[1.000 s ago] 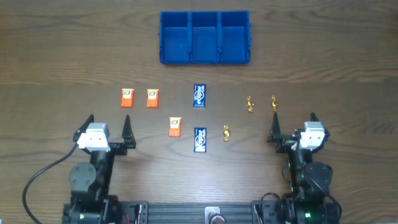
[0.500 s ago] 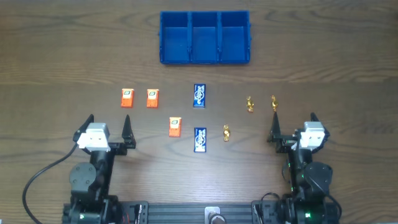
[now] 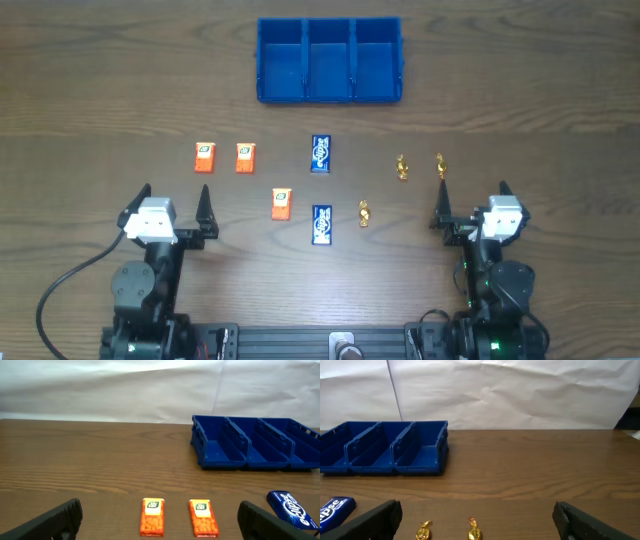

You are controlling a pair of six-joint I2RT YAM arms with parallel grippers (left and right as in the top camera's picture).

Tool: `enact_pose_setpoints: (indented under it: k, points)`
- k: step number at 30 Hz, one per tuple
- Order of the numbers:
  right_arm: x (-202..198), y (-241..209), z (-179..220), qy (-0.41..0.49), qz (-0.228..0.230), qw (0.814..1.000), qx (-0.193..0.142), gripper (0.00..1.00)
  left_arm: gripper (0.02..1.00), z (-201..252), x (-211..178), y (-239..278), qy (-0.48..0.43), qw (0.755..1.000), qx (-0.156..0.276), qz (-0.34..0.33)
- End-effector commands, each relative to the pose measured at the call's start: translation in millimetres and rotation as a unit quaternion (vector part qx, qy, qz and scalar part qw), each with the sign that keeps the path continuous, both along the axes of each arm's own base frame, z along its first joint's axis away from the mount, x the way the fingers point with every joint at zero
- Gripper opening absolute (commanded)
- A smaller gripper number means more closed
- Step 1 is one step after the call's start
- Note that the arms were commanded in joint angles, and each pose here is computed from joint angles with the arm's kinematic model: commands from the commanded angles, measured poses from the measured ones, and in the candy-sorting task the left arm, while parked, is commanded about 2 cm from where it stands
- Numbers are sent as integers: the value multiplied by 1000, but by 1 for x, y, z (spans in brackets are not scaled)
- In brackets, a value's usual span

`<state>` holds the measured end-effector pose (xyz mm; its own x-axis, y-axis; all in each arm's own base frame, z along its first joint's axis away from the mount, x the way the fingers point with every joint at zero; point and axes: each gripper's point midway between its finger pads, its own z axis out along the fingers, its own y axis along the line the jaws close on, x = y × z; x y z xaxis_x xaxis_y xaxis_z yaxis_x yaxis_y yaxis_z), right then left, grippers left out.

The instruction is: Sort Candies Into Trays

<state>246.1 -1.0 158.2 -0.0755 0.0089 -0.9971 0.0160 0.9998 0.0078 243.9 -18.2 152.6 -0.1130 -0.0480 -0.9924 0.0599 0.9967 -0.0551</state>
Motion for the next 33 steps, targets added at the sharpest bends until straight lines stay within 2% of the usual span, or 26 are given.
enact_pose_setpoints:
  k: [1, 26, 28, 33]
  points:
    - [0, -2, -1, -1, -5, 1000, -5, 998, 998, -18, -1, 3, 26, 1000, 10, 6]
    - [0, -2, -1, -1, -5, 1000, -5, 998, 998, -18, -1, 3, 26, 1000, 10, 7]
    - [0, -2, -1, -1, -5, 1000, -5, 998, 998, -18, -1, 2, 27, 1000, 1, 4]
    - [0, -2, -1, -1, -5, 1000, -5, 998, 1000, 26, 3, 4, 42, 999, -10, 14]
